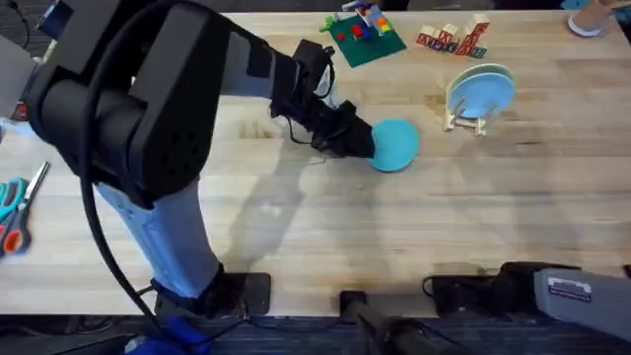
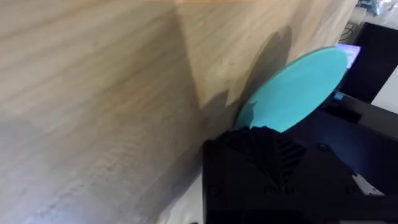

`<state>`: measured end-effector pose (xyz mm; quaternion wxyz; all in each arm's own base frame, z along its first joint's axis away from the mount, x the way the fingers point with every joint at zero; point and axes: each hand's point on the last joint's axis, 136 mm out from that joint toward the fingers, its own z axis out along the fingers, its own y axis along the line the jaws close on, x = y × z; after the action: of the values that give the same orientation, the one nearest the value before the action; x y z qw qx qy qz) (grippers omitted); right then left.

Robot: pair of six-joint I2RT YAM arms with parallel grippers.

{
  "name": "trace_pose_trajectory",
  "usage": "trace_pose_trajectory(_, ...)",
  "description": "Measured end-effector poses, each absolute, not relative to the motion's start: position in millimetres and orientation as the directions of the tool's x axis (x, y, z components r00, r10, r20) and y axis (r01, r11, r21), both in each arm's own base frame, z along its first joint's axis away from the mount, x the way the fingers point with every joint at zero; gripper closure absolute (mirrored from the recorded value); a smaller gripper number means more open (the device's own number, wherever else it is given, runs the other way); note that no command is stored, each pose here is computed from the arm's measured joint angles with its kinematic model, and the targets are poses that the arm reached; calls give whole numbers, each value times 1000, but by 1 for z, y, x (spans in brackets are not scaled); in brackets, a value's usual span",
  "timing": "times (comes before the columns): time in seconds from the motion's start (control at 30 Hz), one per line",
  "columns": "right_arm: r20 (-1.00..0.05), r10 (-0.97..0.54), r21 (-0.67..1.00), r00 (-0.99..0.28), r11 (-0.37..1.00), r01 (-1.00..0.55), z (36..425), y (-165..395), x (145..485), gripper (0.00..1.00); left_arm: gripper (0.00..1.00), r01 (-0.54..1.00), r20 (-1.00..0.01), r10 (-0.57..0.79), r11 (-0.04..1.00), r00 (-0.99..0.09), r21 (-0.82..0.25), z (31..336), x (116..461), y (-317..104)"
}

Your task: Pick up the plates from the table one by one and place each into a slot on the dish rack.

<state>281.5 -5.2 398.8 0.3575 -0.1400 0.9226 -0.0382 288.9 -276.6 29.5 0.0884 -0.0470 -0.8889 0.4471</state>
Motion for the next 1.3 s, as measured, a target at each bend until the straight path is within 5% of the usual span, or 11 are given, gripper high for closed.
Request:
trace_pose_trajectory(0.33,-673,-178,93,-718,943,-321,398,38,270,5,961,5,115,163,596,-980,-803,30,289,-277)
trace_pose_trajectory(0.6,-542,-114,226,-833,935,-275,367,47,266,10,961,5,115,163,596,-980,-803,30,289,-277)
trace_pose_trajectory(0.97,-208,-75,366,-975,919,-148,259,53,255,6,961,5,114,163,595,-980,-803,30,289,-277)
trace_pose_trajectory(1.3,-64,-25,480,-998,876,-52,196,68,247,6,960,5,114,163,595,-980,-804,30,289,-277)
